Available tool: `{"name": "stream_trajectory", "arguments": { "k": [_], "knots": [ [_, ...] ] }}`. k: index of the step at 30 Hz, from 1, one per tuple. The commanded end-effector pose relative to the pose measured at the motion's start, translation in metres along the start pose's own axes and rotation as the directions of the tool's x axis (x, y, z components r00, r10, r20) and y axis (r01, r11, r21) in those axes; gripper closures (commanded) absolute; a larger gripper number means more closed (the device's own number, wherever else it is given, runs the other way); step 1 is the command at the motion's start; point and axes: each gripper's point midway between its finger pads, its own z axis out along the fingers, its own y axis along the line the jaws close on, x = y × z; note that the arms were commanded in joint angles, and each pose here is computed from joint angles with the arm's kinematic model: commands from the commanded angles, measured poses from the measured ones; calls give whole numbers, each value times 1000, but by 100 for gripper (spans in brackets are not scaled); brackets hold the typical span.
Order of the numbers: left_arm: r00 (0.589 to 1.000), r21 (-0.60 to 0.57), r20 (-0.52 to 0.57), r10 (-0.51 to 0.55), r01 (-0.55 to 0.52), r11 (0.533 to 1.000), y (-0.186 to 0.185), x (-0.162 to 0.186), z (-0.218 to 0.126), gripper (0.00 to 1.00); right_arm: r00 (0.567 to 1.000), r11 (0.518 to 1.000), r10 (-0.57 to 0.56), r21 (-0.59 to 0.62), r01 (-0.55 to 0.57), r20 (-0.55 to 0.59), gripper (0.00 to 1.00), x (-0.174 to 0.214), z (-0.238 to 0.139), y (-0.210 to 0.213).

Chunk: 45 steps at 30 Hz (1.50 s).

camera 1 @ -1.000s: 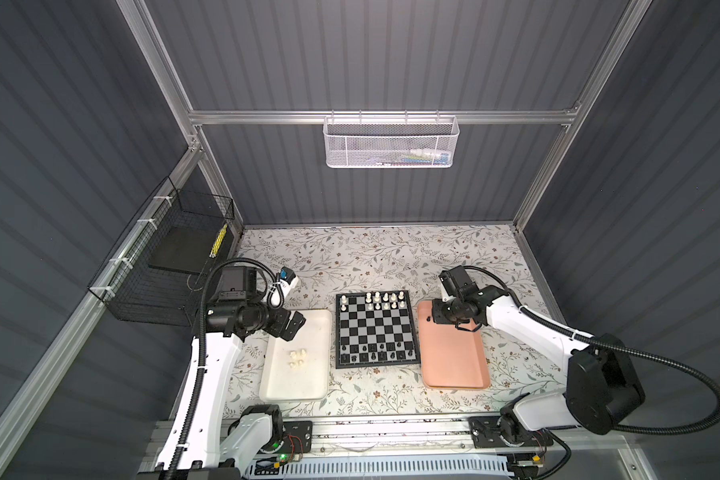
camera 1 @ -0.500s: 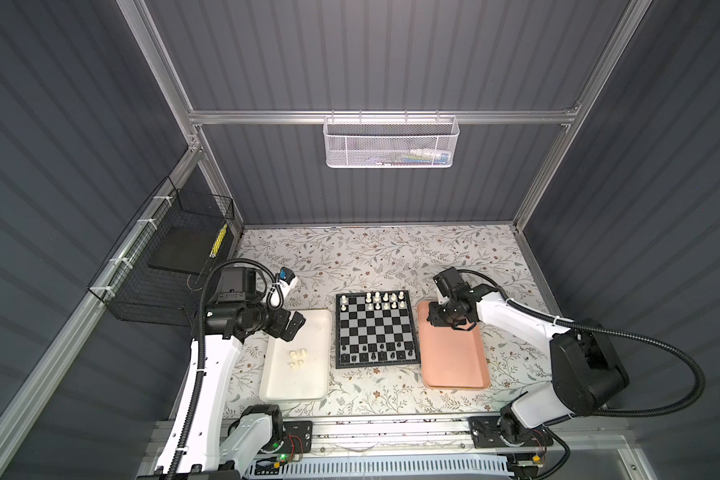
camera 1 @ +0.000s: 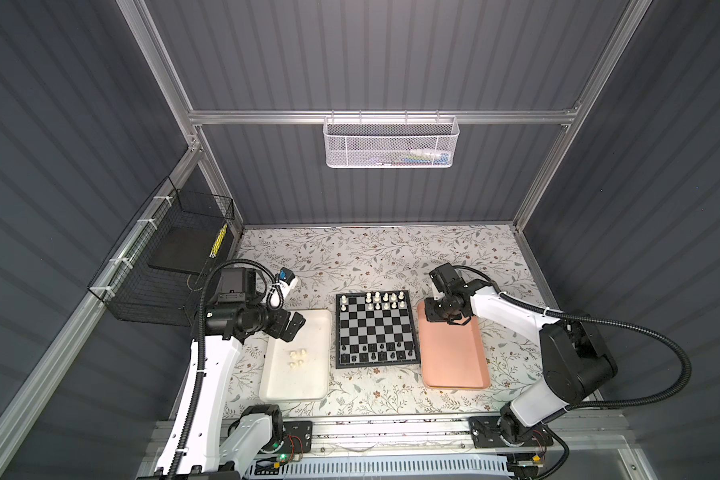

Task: Set up the chess pieces on the board
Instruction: 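Lower the open right gripper onto the black pawn and close on it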

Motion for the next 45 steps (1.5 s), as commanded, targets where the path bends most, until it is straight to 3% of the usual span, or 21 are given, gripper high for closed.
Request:
{"name": "stream_trajectory", "arguments": {
  "k": [1,45],
  "knots": [
    [1000,2,-10,-11,11,1000,-4,6,-1,0,1000,1000,-18,4,18,5,71,-8,0,2],
    [1000,-24,-10,-3,3,1000,-1,10,-1,1,996,995,-66,67,69,-52,78,-3,31,-1]
  ]
}}
